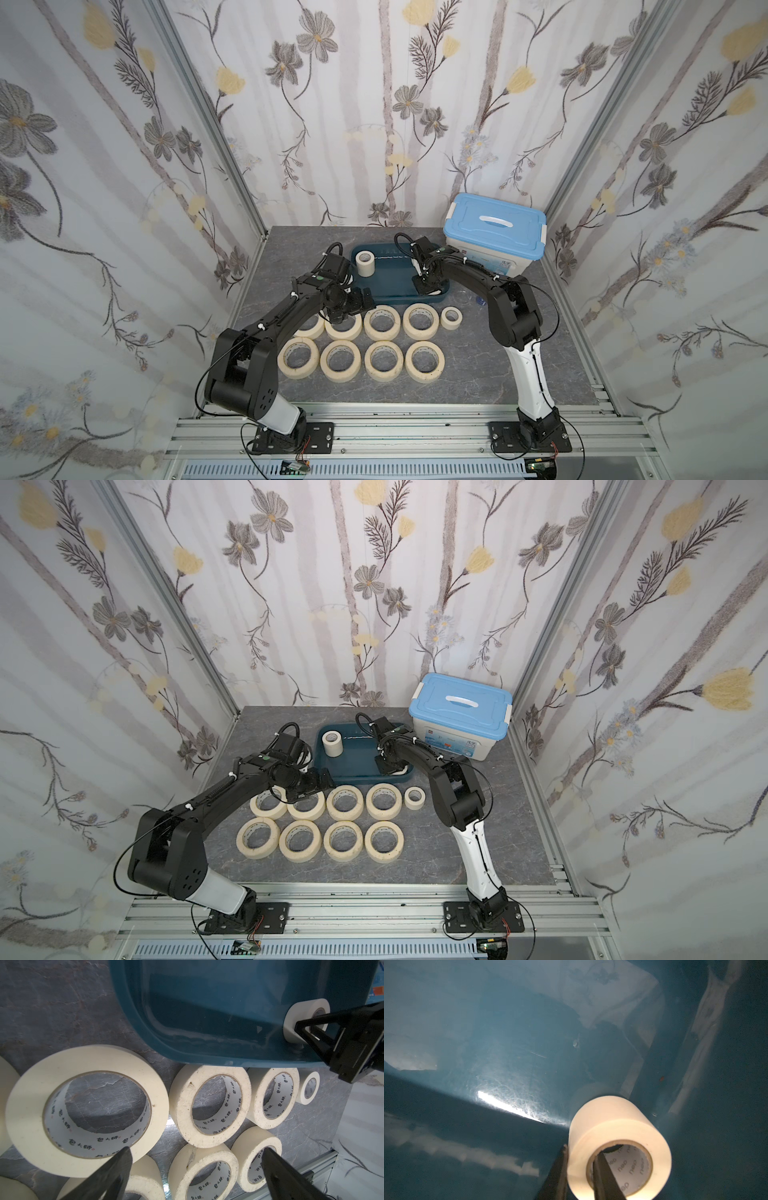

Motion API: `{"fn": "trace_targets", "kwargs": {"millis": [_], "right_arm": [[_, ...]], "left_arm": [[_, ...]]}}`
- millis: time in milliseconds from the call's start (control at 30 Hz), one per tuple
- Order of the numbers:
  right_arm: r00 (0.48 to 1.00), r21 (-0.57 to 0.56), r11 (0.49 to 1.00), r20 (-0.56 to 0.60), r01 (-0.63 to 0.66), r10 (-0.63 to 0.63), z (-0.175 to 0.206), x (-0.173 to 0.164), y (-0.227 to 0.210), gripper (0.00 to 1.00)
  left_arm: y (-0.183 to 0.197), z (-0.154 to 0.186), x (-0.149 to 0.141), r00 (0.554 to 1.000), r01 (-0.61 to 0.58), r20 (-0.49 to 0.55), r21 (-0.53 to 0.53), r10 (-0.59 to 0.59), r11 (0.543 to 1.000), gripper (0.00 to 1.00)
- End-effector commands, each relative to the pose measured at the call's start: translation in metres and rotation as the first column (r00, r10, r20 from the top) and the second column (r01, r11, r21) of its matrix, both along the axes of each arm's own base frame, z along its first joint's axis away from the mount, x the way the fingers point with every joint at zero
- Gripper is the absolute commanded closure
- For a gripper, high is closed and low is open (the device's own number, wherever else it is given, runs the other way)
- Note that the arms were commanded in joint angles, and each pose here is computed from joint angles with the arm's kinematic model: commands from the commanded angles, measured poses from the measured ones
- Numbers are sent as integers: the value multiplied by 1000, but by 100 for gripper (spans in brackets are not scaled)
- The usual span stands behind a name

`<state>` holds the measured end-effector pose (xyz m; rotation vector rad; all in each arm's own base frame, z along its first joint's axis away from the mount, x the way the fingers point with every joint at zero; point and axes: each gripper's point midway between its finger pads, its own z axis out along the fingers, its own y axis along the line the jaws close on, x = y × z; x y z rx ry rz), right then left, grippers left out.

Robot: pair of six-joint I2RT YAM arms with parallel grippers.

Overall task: Take out the art tape in the storage box
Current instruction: Pick up the art tape from the storage box.

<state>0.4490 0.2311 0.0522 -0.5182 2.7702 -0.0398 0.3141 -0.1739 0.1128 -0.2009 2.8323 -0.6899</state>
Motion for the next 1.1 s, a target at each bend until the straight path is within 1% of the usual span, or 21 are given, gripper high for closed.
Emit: {"fn": "trace_targets", "kwargs": {"millis": [0,300,433,567,800,967,1033,1067], "right_arm": [[1000,7,1000,12,-6,6,16,-3,-1,79],[998,38,999,69,-12,9,59,-13,-4,80],[996,53,999,87,-10,5,77,-27,-9,80],[996,75,997,91,-4,-3,92,-49,-15,80],[997,84,996,74,25,-32,97,-96,-33,80],[998,87,995,47,44,-48,90,-126,-43,80],[999,71,996,18,49,-50,79,-137,-46,80],[998,83,995,29,49,-51,85,-142,-48,80]], "left_arm": [[2,3,0,1000,-3,7,8,3,1000,0],[5,10,-5,1000,-11,26,5,10,1000,0],[6,14,-8,999,-15,38,4,14,1000,0],[8,17,-10,999,-18,47,2,18,1000,0],[9,23,-12,998,-19,64,3,19,1000,0],[11,25,-14,997,-21,69,8,20,1000,0],[12,27,-14,997,-23,72,9,22,1000,0],[12,27,-15,997,-23,71,10,22,1000,0]]}}
